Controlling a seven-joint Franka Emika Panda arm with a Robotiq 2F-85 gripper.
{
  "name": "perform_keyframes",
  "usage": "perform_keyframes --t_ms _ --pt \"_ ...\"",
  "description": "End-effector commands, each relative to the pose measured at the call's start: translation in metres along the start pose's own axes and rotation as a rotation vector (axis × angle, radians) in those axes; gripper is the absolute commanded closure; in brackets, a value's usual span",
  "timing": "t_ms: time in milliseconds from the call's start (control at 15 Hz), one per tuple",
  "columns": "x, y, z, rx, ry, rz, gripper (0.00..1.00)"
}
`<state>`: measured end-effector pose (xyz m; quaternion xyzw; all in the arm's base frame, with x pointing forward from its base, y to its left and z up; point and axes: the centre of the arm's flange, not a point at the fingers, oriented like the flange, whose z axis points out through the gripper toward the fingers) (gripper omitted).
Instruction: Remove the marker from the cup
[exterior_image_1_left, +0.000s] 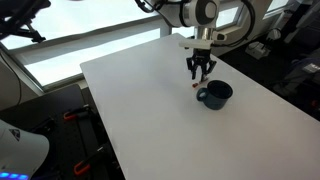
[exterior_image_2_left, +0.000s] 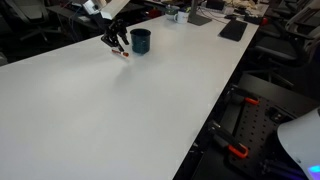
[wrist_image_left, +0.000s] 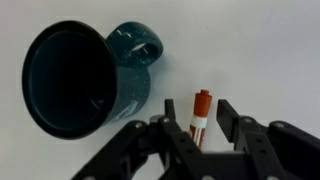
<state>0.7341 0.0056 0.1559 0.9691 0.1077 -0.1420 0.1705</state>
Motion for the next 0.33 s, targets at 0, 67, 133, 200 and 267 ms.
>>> perform_keyframes --t_ms 0,67,133,200,267 --pt "-0.0056 0.0012 -0.0017 0.014 -0.064 -0.026 0.19" --pt "-0.0066 0.0015 -0.0009 0.018 -0.078 -0.035 0.11" --pt "-0.0077 0.0019 -0.0001 0.012 -0.097 -0.041 0.04" --pt "-0.0076 0.0024 -0.0003 0.015 -0.135 -0.034 0.00" --pt "-0.0085 0.0020 0.0013 0.011 -0.170 -0.019 0.00"
